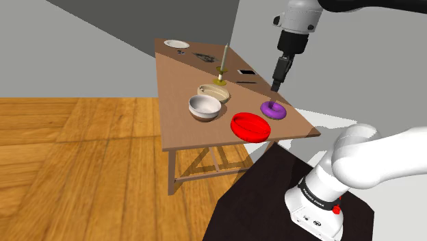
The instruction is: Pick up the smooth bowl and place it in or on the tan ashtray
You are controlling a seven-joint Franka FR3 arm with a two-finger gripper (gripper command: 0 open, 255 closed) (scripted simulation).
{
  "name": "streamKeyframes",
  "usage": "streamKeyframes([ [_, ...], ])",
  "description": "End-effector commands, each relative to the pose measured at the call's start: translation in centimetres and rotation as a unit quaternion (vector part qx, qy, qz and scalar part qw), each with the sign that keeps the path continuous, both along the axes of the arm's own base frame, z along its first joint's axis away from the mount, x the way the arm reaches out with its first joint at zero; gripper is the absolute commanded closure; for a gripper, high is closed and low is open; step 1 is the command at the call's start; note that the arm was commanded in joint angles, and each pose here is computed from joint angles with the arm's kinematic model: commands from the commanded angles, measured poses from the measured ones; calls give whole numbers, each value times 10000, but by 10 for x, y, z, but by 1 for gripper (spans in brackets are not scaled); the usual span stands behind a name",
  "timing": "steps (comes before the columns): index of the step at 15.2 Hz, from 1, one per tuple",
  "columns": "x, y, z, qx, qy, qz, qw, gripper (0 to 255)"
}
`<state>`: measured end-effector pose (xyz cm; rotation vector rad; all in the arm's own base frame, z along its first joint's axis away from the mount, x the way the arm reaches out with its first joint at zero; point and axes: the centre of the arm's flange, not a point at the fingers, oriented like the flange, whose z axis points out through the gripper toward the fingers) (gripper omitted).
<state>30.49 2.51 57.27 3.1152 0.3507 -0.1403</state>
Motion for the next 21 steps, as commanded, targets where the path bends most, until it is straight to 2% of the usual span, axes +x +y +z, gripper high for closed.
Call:
streamKeyframes([
  [1, 0, 0, 0, 0, 0, 0, 10000, 0],
  [21, 198, 94, -160, -674, -10, -56, 9977, 0],
])
